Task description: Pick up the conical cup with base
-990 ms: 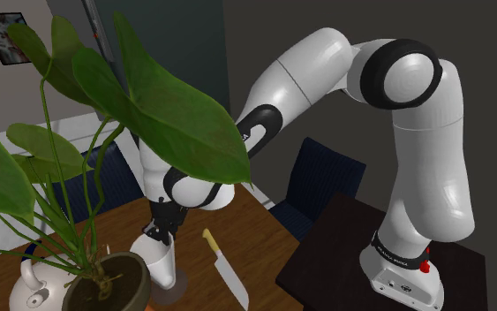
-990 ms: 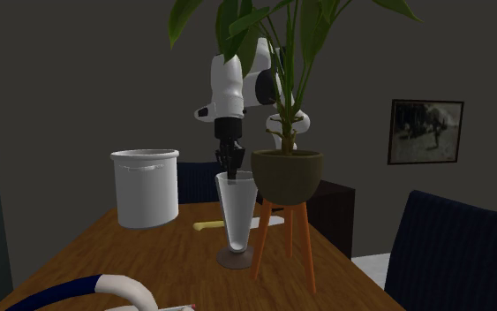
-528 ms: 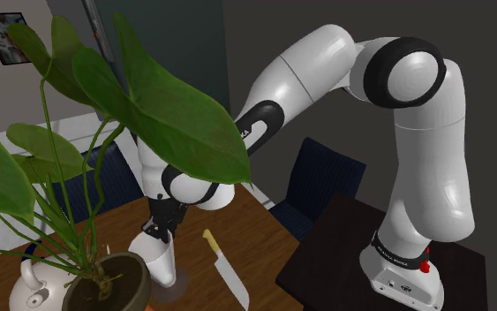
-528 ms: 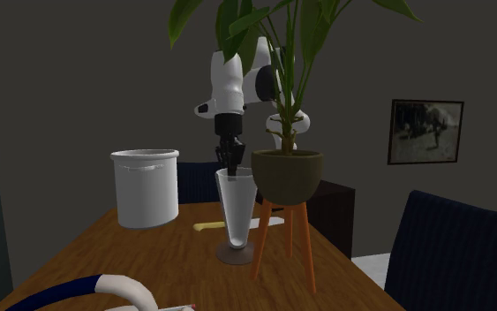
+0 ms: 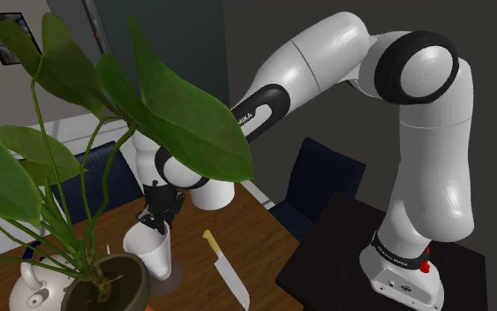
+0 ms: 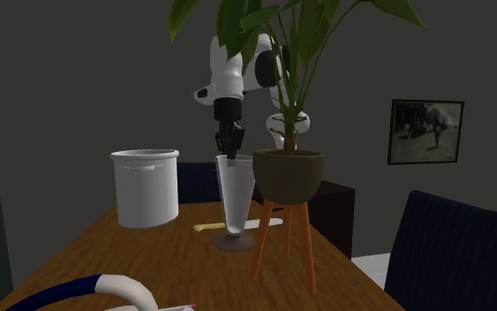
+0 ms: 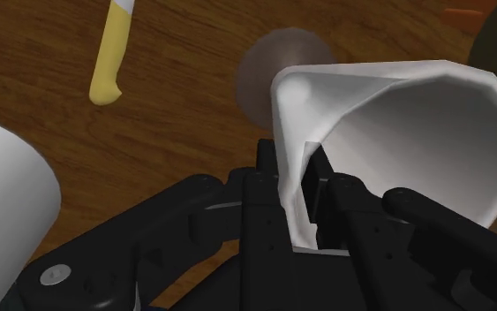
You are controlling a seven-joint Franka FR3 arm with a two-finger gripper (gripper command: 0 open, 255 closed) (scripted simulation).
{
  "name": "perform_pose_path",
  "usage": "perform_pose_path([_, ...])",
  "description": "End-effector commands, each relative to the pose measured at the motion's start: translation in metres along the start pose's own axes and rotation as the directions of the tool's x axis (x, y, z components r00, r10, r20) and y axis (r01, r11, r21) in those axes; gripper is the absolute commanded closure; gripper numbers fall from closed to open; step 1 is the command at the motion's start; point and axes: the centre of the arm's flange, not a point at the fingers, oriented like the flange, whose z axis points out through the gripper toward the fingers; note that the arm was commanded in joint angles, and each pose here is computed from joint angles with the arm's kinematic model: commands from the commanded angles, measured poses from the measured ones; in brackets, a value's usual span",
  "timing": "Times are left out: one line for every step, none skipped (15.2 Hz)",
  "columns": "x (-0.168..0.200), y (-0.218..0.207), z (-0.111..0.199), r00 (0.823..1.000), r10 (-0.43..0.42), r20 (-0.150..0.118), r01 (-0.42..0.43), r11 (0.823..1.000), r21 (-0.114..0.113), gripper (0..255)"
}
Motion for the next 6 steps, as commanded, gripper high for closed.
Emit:
perform_pose_path([0.000,-0.002,-0.012,1.000,-0.001,-0.002,0.001,1.000,0.002,255])
perform_pose_path([0.000,-0.003,-0.018,1.000,-0.001,-0.002,0.001,1.000,0.002,255])
perform_pose_path([0.000,-0.003,-0.023,1.000,-0.001,-0.002,0.001,1.000,0.002,255])
perform_pose_path([0.001,-0.004,-0.028,1.000,-0.001,-0.002,0.001,1.000,0.002,255])
perform_pose_path([0.001,-0.004,-0.029,1.000,-0.001,-0.002,0.001,1.000,0.002,255])
perform_pose_path([0.001,-0.004,-0.029,1.000,-0.001,-0.002,0.001,1.000,0.002,255])
